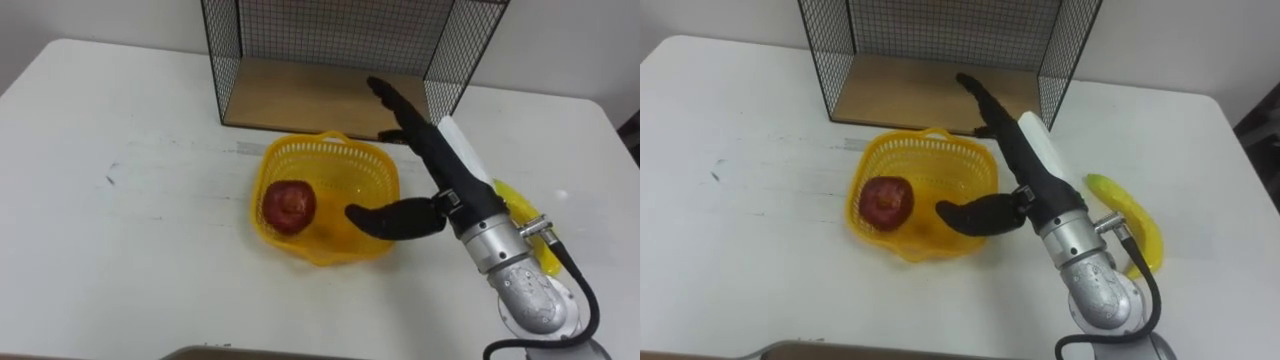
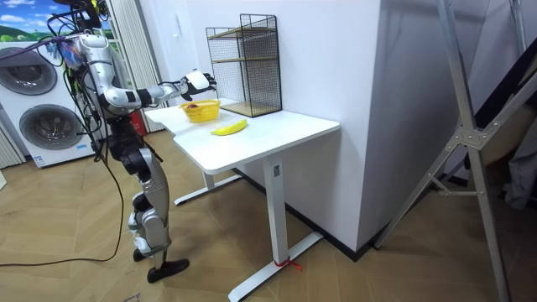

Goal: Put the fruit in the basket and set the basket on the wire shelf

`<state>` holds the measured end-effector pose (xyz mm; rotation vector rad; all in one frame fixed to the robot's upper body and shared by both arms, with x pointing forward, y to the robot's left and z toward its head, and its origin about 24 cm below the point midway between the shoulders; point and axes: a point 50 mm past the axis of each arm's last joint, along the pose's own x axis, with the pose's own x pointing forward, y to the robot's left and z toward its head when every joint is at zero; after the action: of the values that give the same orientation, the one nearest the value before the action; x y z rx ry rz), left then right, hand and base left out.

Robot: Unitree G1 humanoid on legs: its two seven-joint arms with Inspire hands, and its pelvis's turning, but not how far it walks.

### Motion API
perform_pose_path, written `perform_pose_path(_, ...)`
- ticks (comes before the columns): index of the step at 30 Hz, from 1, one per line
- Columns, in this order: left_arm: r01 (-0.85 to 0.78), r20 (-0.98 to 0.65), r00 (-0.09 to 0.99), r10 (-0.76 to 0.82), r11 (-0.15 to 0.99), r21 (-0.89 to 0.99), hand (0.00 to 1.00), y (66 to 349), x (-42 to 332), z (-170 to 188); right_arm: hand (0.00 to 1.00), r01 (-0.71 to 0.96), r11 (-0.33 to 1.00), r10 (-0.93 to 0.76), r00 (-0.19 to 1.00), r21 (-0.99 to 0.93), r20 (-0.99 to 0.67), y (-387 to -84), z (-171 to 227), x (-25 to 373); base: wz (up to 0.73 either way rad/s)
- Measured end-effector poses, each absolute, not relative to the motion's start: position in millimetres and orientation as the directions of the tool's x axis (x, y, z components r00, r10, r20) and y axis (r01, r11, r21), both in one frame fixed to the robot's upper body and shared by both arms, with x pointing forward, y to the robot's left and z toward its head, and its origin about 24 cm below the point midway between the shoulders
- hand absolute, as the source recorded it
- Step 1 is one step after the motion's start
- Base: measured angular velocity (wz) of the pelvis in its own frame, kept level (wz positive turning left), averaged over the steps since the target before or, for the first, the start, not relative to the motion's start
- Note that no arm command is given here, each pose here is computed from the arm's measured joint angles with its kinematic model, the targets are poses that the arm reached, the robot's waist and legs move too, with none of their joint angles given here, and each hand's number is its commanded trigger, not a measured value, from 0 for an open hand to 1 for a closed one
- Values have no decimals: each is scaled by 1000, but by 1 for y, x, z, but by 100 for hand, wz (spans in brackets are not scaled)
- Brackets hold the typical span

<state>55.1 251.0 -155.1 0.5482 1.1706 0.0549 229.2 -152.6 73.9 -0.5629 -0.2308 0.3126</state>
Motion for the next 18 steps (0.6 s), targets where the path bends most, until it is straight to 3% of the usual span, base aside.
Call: perform_pose_path(18,246,-860,400,317,867,433,0,250,53,-156,0,-233,801,351,929,-552,117,-154,72,228,0)
